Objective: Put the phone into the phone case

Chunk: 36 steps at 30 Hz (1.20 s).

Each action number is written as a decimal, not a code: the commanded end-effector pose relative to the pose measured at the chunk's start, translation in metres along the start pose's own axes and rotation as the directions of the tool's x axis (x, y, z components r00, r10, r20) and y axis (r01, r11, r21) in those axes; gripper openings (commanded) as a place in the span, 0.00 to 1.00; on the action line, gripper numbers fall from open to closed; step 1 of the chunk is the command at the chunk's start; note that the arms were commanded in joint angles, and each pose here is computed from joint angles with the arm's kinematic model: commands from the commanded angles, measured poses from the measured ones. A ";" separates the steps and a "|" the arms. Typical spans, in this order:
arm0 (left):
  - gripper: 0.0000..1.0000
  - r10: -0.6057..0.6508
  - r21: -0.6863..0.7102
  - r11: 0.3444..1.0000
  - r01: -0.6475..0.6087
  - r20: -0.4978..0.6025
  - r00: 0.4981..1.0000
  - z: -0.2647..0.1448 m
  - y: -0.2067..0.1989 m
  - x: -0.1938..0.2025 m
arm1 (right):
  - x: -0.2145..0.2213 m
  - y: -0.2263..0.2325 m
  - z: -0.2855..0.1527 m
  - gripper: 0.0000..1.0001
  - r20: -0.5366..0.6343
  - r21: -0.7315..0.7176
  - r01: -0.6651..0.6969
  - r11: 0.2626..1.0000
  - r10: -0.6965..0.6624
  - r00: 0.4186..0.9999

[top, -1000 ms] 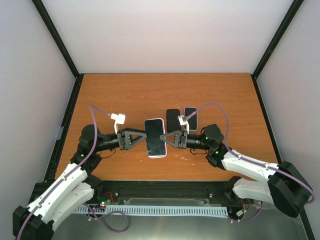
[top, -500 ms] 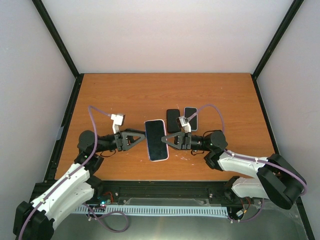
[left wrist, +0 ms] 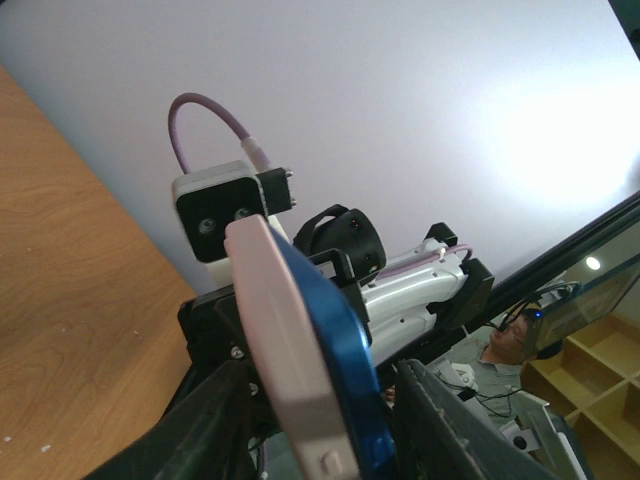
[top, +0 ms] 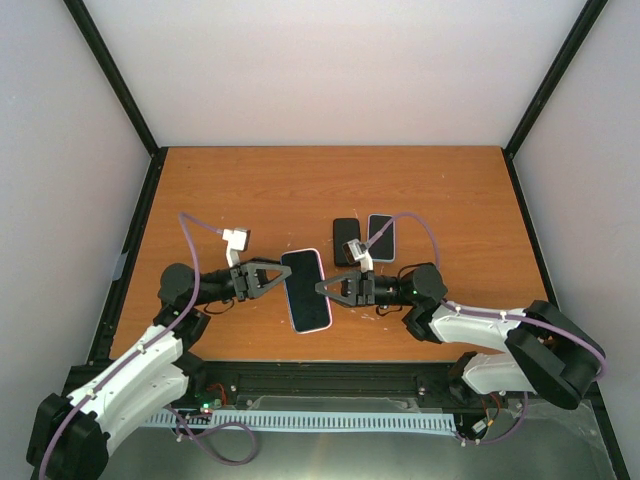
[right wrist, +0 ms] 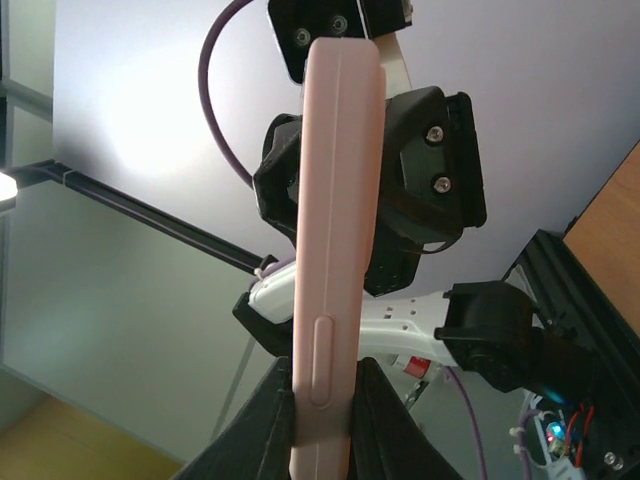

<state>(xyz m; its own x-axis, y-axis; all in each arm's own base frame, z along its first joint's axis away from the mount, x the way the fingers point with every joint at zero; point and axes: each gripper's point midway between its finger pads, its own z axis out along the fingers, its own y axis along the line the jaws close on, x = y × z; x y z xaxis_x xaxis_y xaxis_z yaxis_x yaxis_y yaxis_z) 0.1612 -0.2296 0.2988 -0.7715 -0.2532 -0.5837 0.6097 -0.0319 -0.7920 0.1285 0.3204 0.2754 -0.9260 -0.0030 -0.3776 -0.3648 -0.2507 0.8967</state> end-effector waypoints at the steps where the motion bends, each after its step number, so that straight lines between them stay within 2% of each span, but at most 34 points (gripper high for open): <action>1: 0.29 0.047 0.026 0.999 -0.048 0.035 0.998 -0.002 -0.009 -0.007 | -0.005 0.024 0.004 0.09 0.011 -0.071 0.091 0.993 -0.090 0.996; 4: 0.23 0.028 0.005 1.000 -0.029 0.036 0.999 0.000 -0.005 -0.009 | -0.005 0.022 0.005 0.10 0.011 -0.059 0.087 0.994 -0.087 0.996; 8: 0.17 -0.003 -0.067 0.998 0.004 0.016 1.000 0.003 0.013 -0.009 | -0.008 0.013 0.005 0.23 0.022 -0.020 0.072 0.997 -0.072 0.997; 11: 0.17 -0.040 -0.130 0.991 0.041 0.009 0.999 0.005 0.027 -0.009 | -0.011 0.007 0.006 0.26 0.033 0.005 0.060 0.998 -0.060 0.998; 16: 0.25 -0.060 -0.158 0.986 0.063 0.022 0.998 0.002 0.029 -0.008 | -0.013 0.005 0.005 0.14 0.058 0.001 0.046 0.999 -0.046 0.997; 20: 0.39 -0.062 -0.134 0.989 0.063 0.014 0.998 0.002 0.018 -0.009 | -0.013 0.010 0.005 0.11 0.056 -0.018 0.049 0.999 -0.047 0.997; 24: 0.42 -0.077 -0.086 0.993 0.078 0.016 0.997 0.000 0.009 -0.006 | -0.010 0.016 0.003 0.10 0.053 -0.048 0.053 0.997 -0.050 0.997; 29: 0.38 -0.100 -0.058 0.993 0.101 0.020 0.995 -0.002 0.008 -0.002 | -0.005 0.012 -0.002 0.10 0.052 -0.050 0.050 0.998 -0.047 0.998; 36: 0.15 -0.107 -0.088 0.990 0.107 -0.001 0.994 0.001 0.020 0.000 | 0.000 0.004 -0.005 0.12 0.047 -0.045 0.022 0.999 -0.020 0.999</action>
<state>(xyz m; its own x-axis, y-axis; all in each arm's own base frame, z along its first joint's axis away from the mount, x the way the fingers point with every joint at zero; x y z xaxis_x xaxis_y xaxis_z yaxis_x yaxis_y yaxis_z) 0.1732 -0.2310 0.2795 -0.8519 -0.2519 -0.4591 0.4681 0.0269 -0.8833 0.1349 0.3194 0.2586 -0.9409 0.0320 -0.3371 -0.3358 -0.2163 0.9167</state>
